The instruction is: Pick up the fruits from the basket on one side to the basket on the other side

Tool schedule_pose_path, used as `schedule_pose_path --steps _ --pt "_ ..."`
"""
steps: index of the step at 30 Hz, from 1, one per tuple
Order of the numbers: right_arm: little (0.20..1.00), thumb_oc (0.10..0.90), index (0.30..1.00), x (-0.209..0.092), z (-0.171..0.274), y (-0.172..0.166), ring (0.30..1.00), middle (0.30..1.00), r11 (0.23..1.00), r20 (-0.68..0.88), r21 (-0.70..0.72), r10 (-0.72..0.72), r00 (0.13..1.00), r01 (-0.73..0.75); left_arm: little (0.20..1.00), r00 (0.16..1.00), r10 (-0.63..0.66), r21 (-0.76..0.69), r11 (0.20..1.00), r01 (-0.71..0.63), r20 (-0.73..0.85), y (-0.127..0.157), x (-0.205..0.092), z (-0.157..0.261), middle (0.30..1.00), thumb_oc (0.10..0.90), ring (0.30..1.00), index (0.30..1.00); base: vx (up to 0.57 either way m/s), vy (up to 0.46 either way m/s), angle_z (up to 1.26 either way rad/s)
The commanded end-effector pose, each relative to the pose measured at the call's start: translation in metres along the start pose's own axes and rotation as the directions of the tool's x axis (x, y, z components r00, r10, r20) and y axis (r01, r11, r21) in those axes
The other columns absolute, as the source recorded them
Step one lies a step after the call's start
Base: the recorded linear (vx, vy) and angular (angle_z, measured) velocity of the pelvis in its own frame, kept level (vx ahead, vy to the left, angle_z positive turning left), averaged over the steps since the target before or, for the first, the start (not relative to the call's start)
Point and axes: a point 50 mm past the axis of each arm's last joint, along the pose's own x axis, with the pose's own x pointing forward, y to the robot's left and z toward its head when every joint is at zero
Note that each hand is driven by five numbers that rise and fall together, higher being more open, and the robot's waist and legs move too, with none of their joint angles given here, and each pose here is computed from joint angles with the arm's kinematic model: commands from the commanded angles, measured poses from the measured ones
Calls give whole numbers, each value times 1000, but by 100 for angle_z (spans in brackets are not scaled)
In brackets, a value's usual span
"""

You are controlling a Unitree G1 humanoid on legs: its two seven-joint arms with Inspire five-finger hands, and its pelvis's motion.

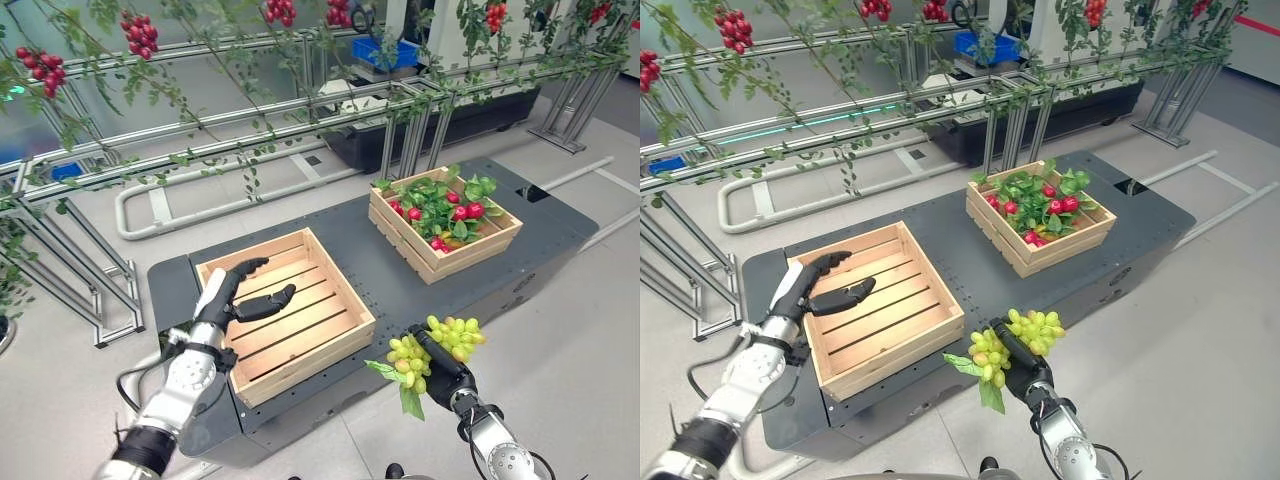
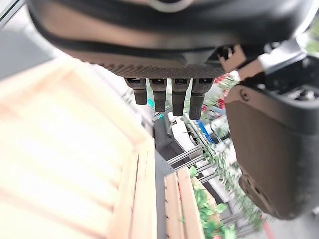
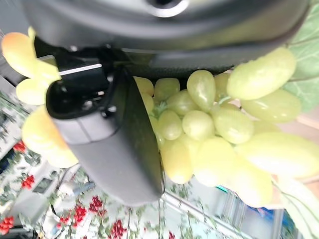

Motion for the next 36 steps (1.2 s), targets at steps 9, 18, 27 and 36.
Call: schedule_pose_path --steps 9,18,27,36 --pt "300 400 300 7 54 17 300 300 1000 310 -15 15 951 -11 900 952 212 -143 972 -184 219 33 10 39 900 800 900 900 17 -158 -2" --pt "300 400 300 26 67 30 300 300 992 242 -118 71 968 -43 900 875 365 -203 928 -313 318 39 2 55 900 800 900 900 -90 117 -89" --pt "300 400 300 16 46 14 300 300 998 214 -57 -2 977 14 900 829 439 -230 897 -379 347 50 3 63 900 800 900 900 21 111 -54" --pt "300 400 300 15 18 12 300 300 996 88 -71 -40 995 46 900 868 388 -299 907 -298 312 25 12 63 900 800 900 900 -69 186 -22"
